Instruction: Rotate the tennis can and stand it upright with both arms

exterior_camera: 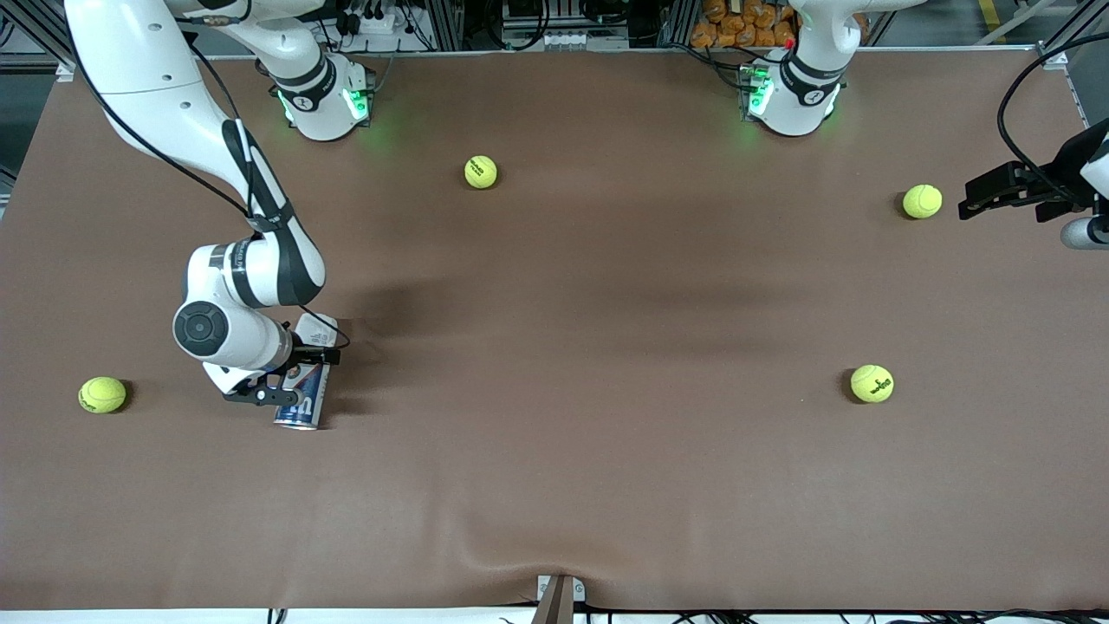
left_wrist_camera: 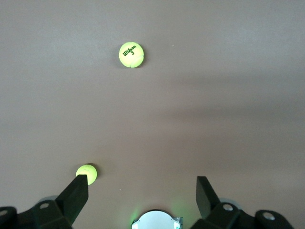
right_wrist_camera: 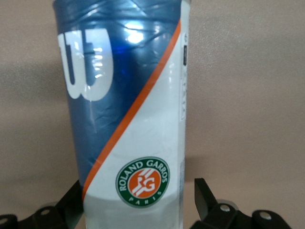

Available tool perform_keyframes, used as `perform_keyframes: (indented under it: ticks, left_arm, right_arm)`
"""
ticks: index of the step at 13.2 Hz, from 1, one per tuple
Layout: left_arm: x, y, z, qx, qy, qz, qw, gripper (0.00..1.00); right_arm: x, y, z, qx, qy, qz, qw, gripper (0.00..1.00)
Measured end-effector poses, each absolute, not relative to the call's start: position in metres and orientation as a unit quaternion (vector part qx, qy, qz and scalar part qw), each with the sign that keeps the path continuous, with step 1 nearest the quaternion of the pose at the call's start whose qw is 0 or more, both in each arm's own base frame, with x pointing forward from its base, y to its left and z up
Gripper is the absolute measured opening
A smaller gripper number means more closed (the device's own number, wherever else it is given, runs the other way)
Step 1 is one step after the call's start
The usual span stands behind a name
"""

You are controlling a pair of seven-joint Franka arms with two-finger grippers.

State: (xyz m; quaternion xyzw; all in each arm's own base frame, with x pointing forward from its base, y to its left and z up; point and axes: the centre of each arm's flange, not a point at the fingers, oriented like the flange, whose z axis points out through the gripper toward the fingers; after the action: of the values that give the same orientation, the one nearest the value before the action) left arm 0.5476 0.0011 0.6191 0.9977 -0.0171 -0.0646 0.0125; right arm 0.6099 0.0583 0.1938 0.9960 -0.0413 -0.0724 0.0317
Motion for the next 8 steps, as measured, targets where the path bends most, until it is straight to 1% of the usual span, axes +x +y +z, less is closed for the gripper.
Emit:
perform_keyframes:
  ticks: [2, 8]
  left_arm:
    - [0.548, 0.001, 0.618, 0.998, -0.017, -0.066, 0.013, 1.00]
    - [0.547, 0.001, 0.616, 0.997, -0.017, -0.068, 0.013, 1.00]
  right_arm:
    - [0.610, 0.058, 0.194, 0.996, -0.041, -0.071, 0.032, 0.93]
    - [0.614, 0.072, 0.199, 0.997, -0.029, -0.060, 0.029, 0.89]
